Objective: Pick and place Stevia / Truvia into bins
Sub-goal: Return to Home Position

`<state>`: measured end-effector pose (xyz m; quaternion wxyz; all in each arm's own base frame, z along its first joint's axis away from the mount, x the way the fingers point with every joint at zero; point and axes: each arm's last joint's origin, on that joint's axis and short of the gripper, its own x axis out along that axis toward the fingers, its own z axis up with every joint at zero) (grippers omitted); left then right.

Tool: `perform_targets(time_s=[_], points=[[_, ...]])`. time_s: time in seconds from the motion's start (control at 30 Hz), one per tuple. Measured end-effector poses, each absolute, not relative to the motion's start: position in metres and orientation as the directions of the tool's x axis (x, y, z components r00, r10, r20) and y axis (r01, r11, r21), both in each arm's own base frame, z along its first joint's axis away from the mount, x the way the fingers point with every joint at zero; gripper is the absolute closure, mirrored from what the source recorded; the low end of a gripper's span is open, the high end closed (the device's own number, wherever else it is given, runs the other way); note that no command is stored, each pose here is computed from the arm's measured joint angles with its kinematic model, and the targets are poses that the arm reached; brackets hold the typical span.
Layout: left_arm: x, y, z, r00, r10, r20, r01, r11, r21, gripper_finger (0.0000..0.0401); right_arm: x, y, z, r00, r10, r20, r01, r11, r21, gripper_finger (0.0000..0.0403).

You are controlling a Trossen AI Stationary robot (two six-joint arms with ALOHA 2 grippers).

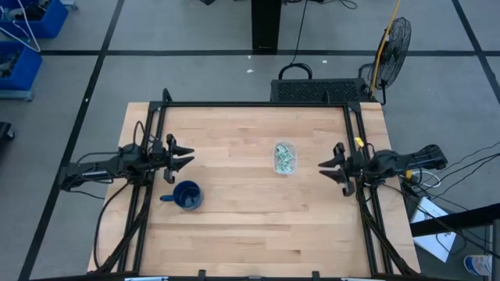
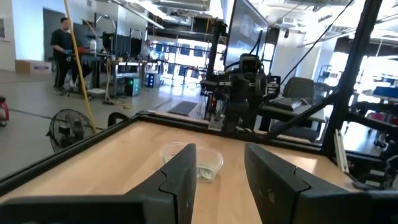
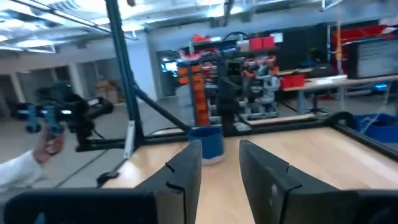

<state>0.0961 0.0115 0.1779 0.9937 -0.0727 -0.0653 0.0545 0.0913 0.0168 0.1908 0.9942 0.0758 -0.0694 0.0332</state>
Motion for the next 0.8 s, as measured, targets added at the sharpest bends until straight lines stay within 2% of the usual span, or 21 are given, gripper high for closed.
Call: perform_targets(time_s=[0.1, 0.3, 0.8], points=[[0.096, 0.011, 0.178, 0.986, 0.118, 0.119, -0.101, 0.985, -0.142, 0.0261, 0.093, 0.018, 0.183, 0.987, 0.083, 0.140, -0.107, 0.979, 0.176, 0.0303], [0.096, 0.012, 0.177, 0.987, 0.119, 0.109, -0.105, 0.986, -0.129, 0.0260, 0.095, 0.017, 0.175, 0.997, 0.023, 0.077, -0.042, 0.965, 0.261, 0.0303], [0.096, 0.011, 0.177, 0.987, 0.119, 0.111, -0.103, 0.985, -0.140, 0.0260, 0.097, 0.017, 0.170, 0.999, 0.032, 0.018, -0.036, 0.953, 0.301, 0.0303]])
